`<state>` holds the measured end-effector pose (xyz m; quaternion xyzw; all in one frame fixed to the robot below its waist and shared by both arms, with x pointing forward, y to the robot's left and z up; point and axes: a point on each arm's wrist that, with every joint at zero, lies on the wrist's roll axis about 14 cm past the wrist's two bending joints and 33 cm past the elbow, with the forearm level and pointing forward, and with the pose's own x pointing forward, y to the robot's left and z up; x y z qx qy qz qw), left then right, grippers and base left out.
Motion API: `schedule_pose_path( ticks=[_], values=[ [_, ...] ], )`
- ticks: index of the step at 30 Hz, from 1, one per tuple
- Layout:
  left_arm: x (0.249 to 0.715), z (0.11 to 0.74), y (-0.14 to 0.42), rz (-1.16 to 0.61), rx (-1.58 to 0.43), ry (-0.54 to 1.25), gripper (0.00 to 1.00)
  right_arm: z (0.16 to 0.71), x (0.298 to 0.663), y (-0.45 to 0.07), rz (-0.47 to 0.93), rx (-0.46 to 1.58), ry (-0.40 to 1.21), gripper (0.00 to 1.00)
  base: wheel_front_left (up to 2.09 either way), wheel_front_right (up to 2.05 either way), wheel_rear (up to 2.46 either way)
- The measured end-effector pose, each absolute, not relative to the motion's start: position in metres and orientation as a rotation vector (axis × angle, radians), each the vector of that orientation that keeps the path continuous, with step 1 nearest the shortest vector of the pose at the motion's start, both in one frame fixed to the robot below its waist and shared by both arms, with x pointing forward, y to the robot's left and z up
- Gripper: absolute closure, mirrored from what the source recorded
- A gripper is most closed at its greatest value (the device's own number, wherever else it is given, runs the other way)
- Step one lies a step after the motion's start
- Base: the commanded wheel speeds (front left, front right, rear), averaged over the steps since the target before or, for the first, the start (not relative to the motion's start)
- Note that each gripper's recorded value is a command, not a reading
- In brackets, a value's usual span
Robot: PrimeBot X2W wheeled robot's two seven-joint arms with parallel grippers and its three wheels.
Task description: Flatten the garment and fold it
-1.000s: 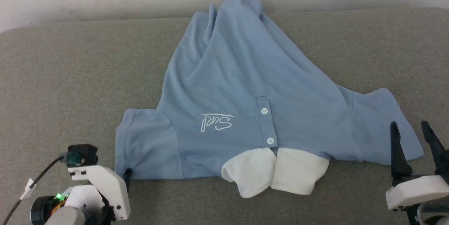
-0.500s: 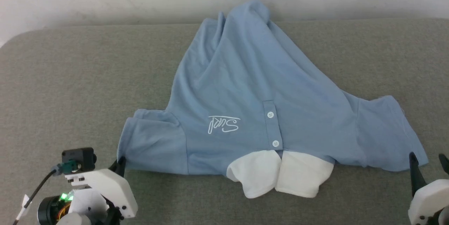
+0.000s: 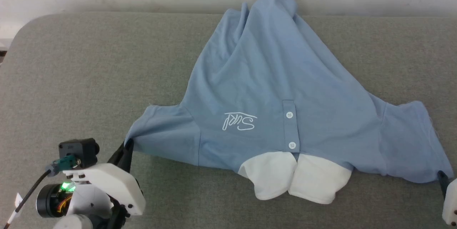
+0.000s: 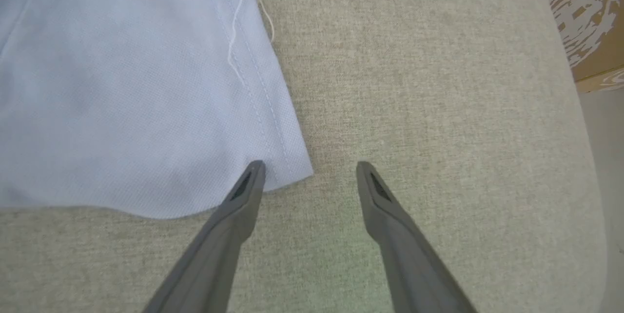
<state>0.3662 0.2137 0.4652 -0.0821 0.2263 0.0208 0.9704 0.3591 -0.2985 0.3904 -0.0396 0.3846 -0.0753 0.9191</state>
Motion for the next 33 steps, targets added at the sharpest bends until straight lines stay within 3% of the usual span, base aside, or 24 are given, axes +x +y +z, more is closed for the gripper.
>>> schedule_pose_path(
  ticks=[7, 8, 9, 18, 26, 33],
  values=[
    [0.364, 0.460, 0.211, 0.041, -0.169, 0.482, 1.00, 0.369, 0.365, -0.287, -0.100, -0.094, 0.884, 0.00, 0.00, 0.00, 0.00],
    [0.363, 0.459, 0.211, 0.042, -0.169, 0.486, 1.00, 0.367, 0.365, -0.284, -0.082, -0.101, 0.893, 0.78, 0.00, 0.00, 0.00],
    [0.362, 0.458, 0.212, 0.043, -0.169, 0.490, 1.00, 0.365, 0.366, -0.281, -0.064, -0.115, 0.901, 1.00, 0.00, 0.00, 0.00],
    [0.364, 0.479, 0.217, 0.041, -0.158, 0.411, 1.00, 0.395, 0.382, -0.277, -0.036, -0.106, 0.741, 1.00, 0.00, 0.00, 0.00],
    [0.376, 0.551, 0.226, 0.018, -0.119, 0.181, 1.00, 0.527, 0.424, -0.277, 0.001, -0.140, 0.316, 1.00, 0.00, 0.00, 0.00],
    [0.384, 0.665, 0.218, -0.071, -0.072, -0.147, 1.00, 0.658, 0.424, -0.278, 0.021, -0.109, -0.038, 1.00, 0.00, 0.00, 0.00]
  ],
)
